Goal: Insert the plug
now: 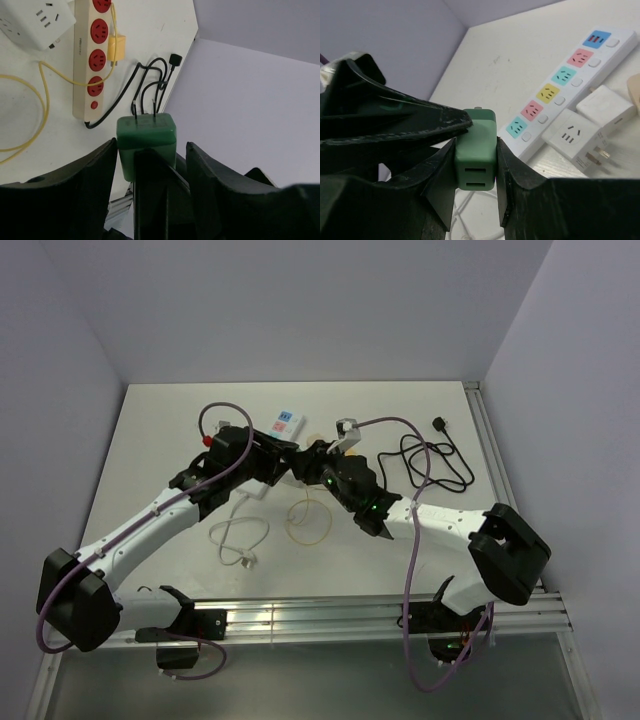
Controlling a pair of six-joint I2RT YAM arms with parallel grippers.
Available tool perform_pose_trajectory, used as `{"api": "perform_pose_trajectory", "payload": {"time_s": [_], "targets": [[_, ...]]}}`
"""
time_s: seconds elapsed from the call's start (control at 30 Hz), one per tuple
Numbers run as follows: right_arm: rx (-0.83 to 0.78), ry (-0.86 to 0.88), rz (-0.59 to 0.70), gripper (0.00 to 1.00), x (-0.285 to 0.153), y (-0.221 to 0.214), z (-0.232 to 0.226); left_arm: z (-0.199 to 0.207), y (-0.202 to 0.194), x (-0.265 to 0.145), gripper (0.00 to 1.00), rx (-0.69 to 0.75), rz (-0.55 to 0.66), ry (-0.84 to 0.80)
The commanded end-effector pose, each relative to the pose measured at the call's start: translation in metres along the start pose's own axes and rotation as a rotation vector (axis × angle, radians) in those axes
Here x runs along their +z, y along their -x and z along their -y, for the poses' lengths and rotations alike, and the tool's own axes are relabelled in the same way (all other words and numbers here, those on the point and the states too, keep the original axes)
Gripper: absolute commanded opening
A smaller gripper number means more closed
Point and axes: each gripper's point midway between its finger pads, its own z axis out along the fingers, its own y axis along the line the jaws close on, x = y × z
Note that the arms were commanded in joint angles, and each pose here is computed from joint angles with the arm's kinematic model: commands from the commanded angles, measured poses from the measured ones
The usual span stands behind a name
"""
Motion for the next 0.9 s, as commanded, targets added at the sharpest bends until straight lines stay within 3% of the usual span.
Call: {"api": "perform_pose_trajectory", "payload": {"time_s": [0.0,0.27,0.53,0.73,0.87], "targets": [[-0.028,0.000,0.030,0.08,0.000,0.024,-0.016,0.029,-0.001,-0.015,0.63,0.022,0.001,-0.080],[-0.070,-0.050,-0.048,0.04,-0.011,0.035,0.004,0.045,0.030,-0.024,0.90,0.141,0.087,-0.048],[-0.127,-0.186,-0.100,0.04,-0.020,0.060,0.050,0.055,0.074,-0.014,0.89,0.308,0.156,-0.090],[-0.214,-0.197,-0.220,0.00,-0.006,0.064,0.067,0.024,0.080,0.047,0.88,0.481,0.103,0.040],[-0.306,-0.217,-0.336,0.00,0.008,0.056,0.078,0.031,0.077,0.070,0.88,0.574,0.062,0.010]]}}
